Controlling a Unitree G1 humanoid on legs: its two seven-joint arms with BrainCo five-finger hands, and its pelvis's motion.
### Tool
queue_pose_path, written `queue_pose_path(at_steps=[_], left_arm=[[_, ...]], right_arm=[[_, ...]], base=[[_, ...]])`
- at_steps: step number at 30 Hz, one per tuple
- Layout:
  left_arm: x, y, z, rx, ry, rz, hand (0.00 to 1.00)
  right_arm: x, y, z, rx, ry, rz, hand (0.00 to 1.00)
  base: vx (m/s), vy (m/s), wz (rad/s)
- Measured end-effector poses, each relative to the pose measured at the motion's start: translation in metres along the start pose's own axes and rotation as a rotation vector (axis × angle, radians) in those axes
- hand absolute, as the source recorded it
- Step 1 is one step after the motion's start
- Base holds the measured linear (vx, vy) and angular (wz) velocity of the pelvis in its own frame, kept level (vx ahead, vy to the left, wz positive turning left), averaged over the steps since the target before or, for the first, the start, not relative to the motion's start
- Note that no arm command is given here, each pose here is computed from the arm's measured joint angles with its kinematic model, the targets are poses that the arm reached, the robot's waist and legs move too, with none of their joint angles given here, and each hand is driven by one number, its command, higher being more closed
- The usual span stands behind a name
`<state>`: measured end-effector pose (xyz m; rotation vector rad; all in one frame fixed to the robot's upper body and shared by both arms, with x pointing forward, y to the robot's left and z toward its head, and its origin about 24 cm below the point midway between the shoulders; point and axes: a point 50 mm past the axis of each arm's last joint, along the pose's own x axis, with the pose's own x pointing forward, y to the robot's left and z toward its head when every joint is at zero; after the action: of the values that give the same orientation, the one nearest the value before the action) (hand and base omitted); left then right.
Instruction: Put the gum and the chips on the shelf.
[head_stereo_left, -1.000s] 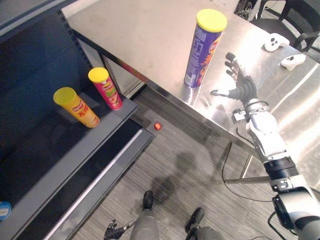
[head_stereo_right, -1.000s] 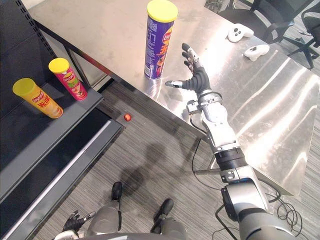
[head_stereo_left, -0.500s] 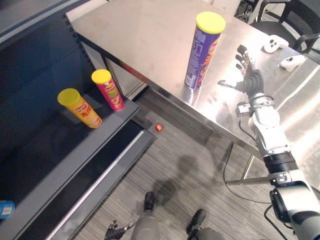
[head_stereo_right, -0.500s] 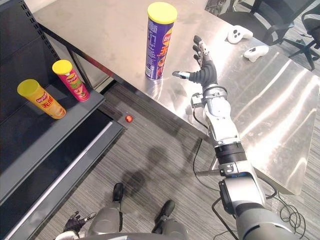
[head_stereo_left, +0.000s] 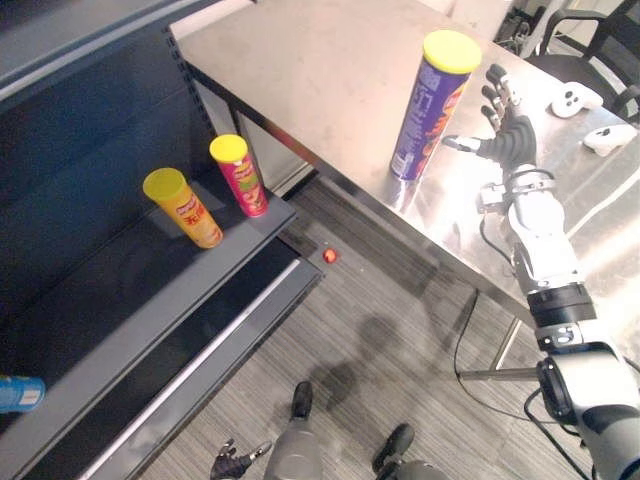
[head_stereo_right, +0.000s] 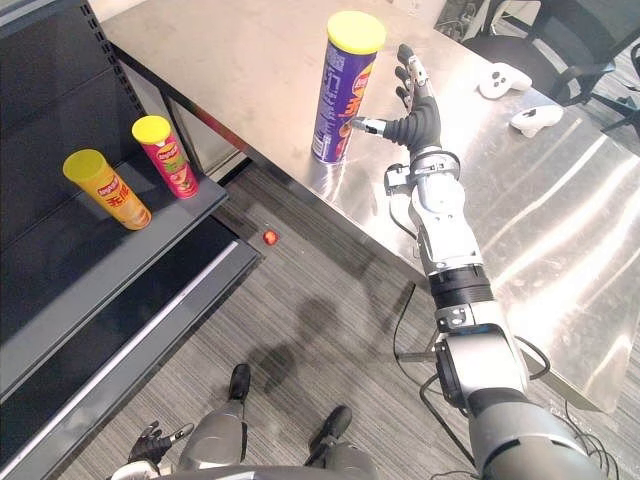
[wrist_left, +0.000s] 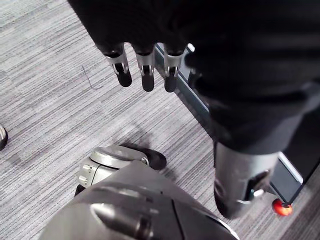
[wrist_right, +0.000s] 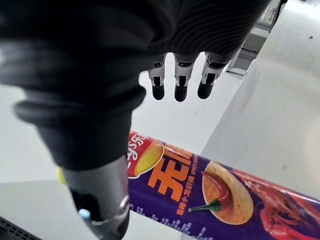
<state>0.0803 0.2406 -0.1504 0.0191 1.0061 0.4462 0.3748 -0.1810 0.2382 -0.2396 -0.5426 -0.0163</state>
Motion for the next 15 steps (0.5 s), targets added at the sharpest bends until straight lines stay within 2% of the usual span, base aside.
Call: queue_pose_path(at_steps=[8, 9, 15], left_arm=[[0.000, 0.000, 0.001, -0.001, -0.006, 0.003, 0.00], [0.000, 0.000, 0.001, -0.001, -0.006, 0.003, 0.00], [0.000, 0.000, 0.002, -0.003, -0.007, 0.005, 0.00]], right_arm=[[0.016, 0.000, 0.015, 0.004, -0.023, -0.025, 0.00], [0.017, 0.000, 0.017, 0.005, -0.029, -0.026, 1.00], [0.021, -0.003, 0.016, 0.005, -0.012, -0.052, 1.00]], base=[[0.02, 0.018, 0.12], [0.01, 0.015, 0.08], [0.01, 0.014, 0.06]])
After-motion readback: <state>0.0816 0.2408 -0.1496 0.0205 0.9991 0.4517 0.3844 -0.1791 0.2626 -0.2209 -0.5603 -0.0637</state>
